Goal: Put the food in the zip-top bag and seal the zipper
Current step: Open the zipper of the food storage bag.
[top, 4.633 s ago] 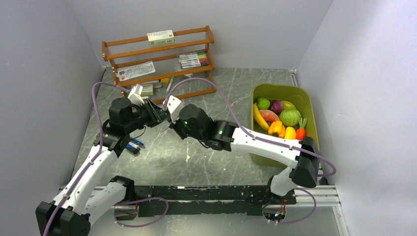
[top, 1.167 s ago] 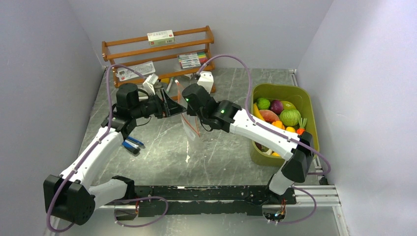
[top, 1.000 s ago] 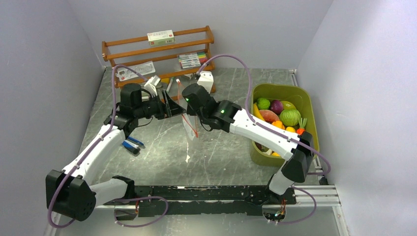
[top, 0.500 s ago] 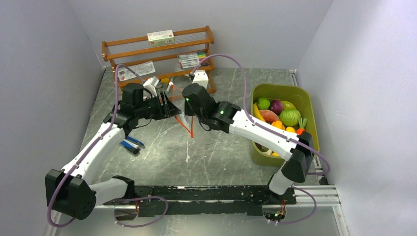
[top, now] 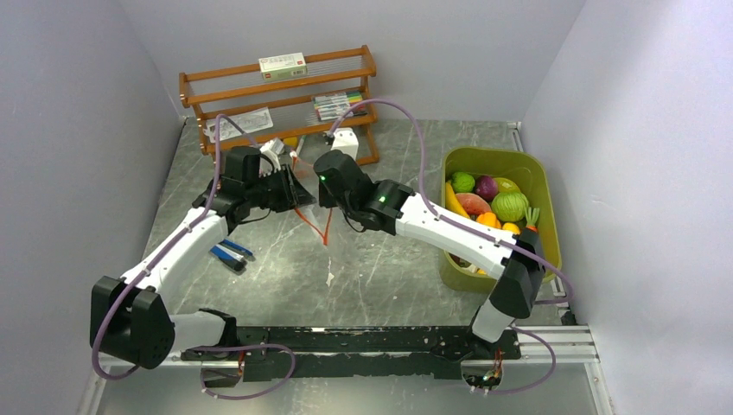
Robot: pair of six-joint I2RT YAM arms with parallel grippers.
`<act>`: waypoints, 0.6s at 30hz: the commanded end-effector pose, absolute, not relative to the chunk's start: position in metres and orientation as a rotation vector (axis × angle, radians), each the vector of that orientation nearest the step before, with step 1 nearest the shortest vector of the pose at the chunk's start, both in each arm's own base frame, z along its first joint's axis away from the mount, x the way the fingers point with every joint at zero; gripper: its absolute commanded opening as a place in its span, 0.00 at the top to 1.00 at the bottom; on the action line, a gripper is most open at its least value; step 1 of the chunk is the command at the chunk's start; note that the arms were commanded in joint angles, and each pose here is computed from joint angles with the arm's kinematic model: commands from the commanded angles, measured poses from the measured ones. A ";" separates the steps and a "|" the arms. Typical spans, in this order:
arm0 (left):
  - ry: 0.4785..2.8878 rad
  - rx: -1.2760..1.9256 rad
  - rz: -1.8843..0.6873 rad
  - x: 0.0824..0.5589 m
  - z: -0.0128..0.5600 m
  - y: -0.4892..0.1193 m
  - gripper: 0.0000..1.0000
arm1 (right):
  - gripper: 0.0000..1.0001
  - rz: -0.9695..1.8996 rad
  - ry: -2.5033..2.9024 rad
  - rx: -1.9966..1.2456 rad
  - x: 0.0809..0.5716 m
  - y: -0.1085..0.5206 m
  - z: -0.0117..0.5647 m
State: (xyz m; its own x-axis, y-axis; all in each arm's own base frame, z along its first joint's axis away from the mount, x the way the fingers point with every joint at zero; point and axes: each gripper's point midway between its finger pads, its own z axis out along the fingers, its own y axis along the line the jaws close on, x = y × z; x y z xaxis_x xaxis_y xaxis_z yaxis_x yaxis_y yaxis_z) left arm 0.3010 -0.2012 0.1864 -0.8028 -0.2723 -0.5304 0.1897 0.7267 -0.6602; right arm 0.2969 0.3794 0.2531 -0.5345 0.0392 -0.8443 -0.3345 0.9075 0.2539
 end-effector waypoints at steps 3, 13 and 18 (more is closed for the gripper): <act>2.222 -0.027 -0.773 0.305 0.227 -0.176 0.93 | 1.00 0.427 2.084 -0.057 0.304 0.342 0.256; 2.109 0.031 -0.612 0.300 0.276 -0.150 0.93 | 1.00 0.456 2.107 0.069 0.301 0.305 0.237; 2.145 0.182 -0.737 0.288 0.250 -0.172 0.93 | 1.00 0.574 2.127 -0.053 0.291 0.325 0.225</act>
